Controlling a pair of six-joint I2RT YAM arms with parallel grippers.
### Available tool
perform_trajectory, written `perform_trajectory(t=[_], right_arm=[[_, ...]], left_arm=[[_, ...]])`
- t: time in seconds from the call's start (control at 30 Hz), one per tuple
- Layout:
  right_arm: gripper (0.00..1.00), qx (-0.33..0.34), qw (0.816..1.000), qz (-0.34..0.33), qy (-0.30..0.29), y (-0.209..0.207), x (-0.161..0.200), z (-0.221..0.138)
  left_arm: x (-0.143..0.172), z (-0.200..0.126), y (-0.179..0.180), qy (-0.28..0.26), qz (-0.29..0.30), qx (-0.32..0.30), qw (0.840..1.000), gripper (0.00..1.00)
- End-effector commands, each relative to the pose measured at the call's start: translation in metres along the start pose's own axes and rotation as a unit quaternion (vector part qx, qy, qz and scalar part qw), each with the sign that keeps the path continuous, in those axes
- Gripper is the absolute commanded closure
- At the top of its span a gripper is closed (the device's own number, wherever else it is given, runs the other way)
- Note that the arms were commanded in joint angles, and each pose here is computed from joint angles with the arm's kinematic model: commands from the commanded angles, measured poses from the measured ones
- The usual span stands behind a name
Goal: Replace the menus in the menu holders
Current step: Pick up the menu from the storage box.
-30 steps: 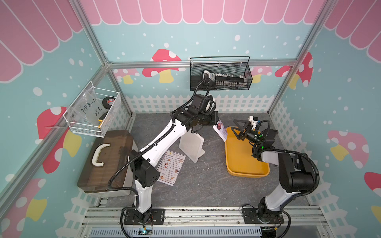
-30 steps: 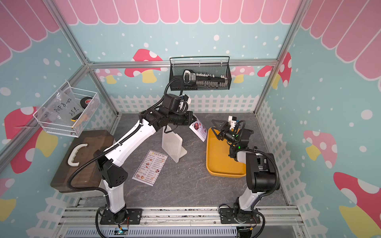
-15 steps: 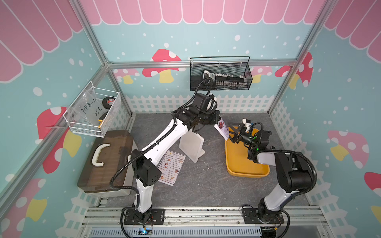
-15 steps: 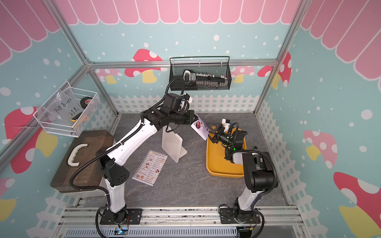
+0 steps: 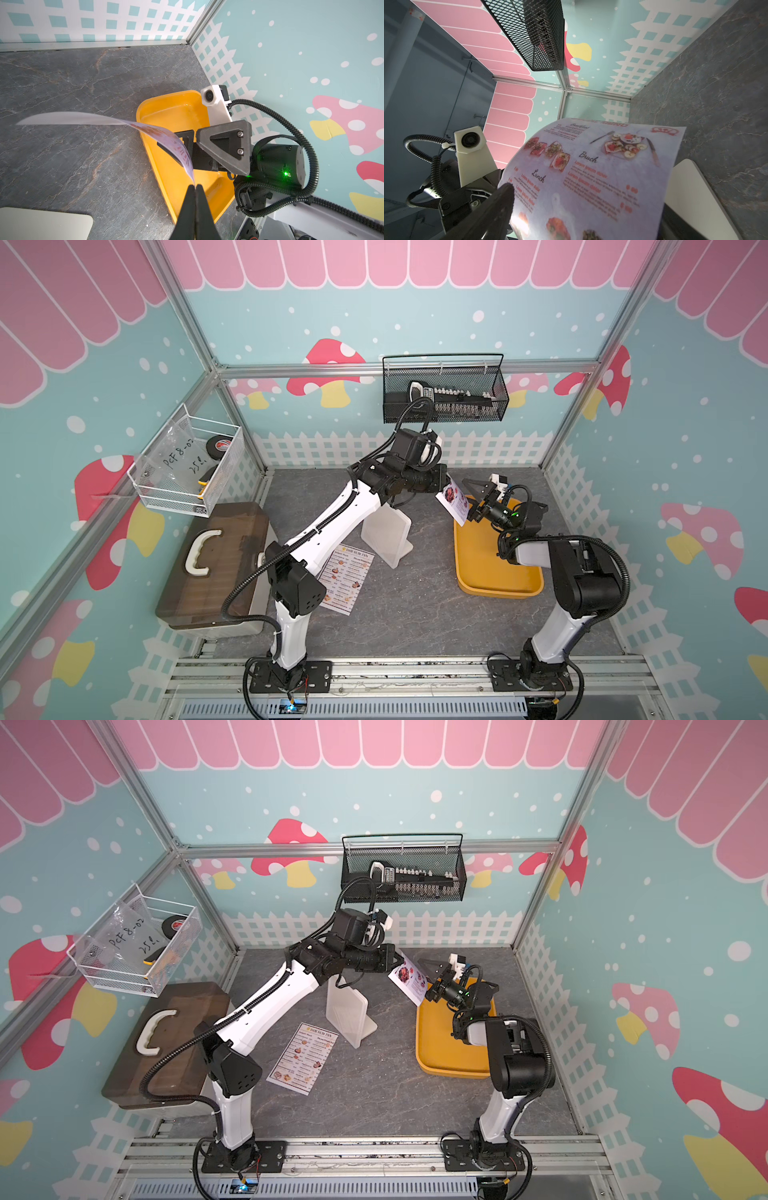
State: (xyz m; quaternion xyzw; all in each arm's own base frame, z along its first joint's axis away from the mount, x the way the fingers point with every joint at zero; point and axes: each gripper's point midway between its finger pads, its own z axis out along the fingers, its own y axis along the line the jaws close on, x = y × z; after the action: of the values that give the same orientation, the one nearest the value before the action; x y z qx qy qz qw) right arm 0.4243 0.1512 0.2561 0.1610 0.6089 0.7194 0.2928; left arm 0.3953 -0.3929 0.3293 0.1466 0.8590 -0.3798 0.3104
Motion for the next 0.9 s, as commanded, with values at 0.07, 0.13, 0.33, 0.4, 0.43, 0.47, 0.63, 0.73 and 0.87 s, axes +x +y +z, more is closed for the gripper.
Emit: perform_trajectory(t=[0.07,0.13,0.33,0.4,0.43,0.47,0.63,0.73,0.87], right_arm=[[0.11,-0.039,0.999,-0.029,-0.007,0.035,-0.010,0.000],[0.12,-0.036,0.999,-0.034,-0.010,0.037,-0.012,-0.002],[0.13,-0.005,0.998,-0.056,-0.012,0.037,-0.014,-0.006],[0.13,0.011,0.998,-0.065,-0.010,0.035,-0.012,-0.008],[0.13,0.021,0.997,-0.069,-0.008,0.033,-0.011,-0.009],[0.14,0.029,0.997,-0.075,-0.007,0.032,-0.010,-0.010],[0.13,0.066,0.993,-0.100,0.006,0.029,-0.003,-0.013],[0.12,0.070,0.991,-0.116,0.013,0.035,0.000,-0.013],[0.12,0.075,0.989,-0.127,0.017,0.037,0.002,-0.014]], left_arm=[[0.010,-0.003,0.000,0.014,0.002,0.002,1.000,1.00],[0.012,-0.004,0.003,0.015,0.002,-0.003,1.000,1.00],[0.010,-0.007,0.012,0.009,-0.001,-0.018,1.000,1.00],[0.008,-0.008,0.014,0.006,-0.001,-0.020,1.000,1.00],[0.007,-0.009,0.015,0.004,-0.001,-0.023,1.000,1.00],[0.005,-0.010,0.017,0.002,-0.001,-0.024,1.000,1.00],[-0.004,-0.016,0.019,-0.007,0.000,-0.019,1.000,1.00],[-0.003,-0.014,0.017,-0.003,0.001,-0.011,1.000,1.00],[0.001,-0.014,0.017,0.004,0.004,-0.009,1.000,1.00]])
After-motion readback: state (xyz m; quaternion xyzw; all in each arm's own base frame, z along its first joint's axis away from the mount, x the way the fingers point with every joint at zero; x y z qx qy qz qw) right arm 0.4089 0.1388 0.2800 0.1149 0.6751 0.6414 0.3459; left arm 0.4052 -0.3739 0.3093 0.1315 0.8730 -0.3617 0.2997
